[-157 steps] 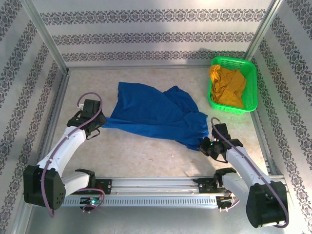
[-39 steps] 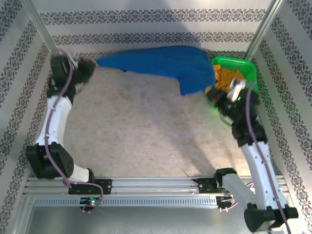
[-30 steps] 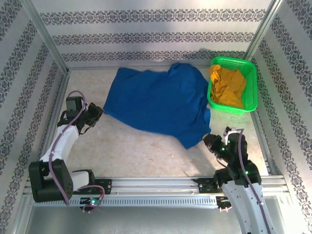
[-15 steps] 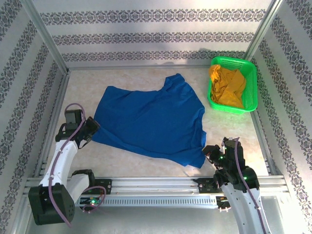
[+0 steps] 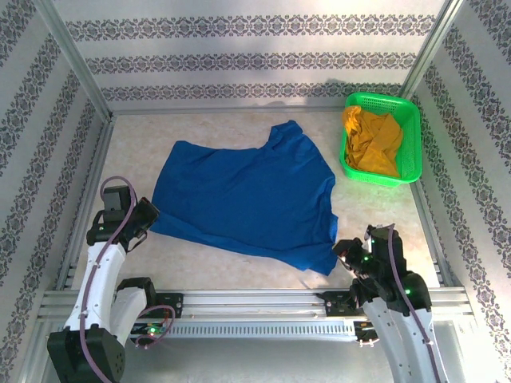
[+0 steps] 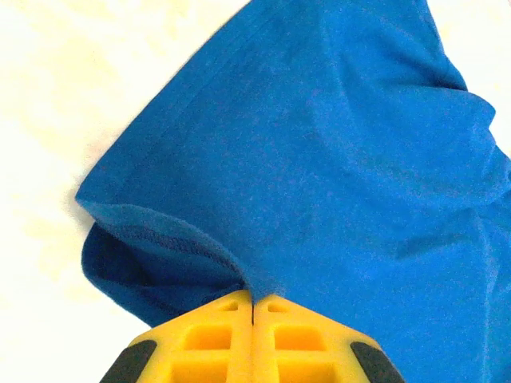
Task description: Fold the inside-out t-shirt
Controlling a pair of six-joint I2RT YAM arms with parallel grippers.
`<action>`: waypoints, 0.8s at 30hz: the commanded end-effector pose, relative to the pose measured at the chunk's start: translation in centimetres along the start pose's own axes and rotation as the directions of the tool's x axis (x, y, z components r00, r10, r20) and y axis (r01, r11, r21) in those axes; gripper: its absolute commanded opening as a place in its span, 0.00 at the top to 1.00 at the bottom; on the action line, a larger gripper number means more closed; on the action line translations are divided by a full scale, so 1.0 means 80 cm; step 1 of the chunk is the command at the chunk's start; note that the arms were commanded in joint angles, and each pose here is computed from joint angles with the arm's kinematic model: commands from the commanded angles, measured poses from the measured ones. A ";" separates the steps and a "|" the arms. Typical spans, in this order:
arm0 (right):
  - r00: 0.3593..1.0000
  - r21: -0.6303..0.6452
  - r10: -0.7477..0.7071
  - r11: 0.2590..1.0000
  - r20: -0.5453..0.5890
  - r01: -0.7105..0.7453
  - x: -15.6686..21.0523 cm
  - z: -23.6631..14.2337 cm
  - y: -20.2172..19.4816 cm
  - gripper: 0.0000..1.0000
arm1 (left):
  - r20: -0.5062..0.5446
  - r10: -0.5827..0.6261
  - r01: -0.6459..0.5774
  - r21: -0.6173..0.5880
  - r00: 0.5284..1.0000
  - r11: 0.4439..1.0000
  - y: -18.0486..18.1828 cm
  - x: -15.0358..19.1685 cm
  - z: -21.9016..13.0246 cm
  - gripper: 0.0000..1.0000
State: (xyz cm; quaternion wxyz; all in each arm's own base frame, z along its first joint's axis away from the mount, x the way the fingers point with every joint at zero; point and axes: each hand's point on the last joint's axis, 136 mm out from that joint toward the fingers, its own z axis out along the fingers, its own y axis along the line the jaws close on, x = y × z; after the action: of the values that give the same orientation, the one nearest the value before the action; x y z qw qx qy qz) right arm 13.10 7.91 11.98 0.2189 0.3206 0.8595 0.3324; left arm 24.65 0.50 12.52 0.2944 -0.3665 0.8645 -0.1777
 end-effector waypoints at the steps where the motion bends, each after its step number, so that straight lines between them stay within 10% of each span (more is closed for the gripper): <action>1: 0.999 -0.018 -0.046 0.999 -0.022 0.045 0.000 -0.003 0.014 1.00 | -0.001 -0.003 0.003 -0.027 1.000 1.000 0.000 -0.004 -0.010 1.00; 24: 0.989 0.027 -0.147 0.989 -0.002 0.147 -0.094 0.085 0.090 1.00 | 0.020 0.015 -0.011 -0.173 1.000 0.985 -0.010 -0.083 0.072 1.00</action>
State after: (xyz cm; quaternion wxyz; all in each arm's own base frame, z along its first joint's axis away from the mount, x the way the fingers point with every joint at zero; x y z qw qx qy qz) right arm 22.49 9.67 11.96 0.1886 0.2856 0.8900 0.3011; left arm 30.19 3.49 10.35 0.2432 -0.4006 0.8773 -0.1034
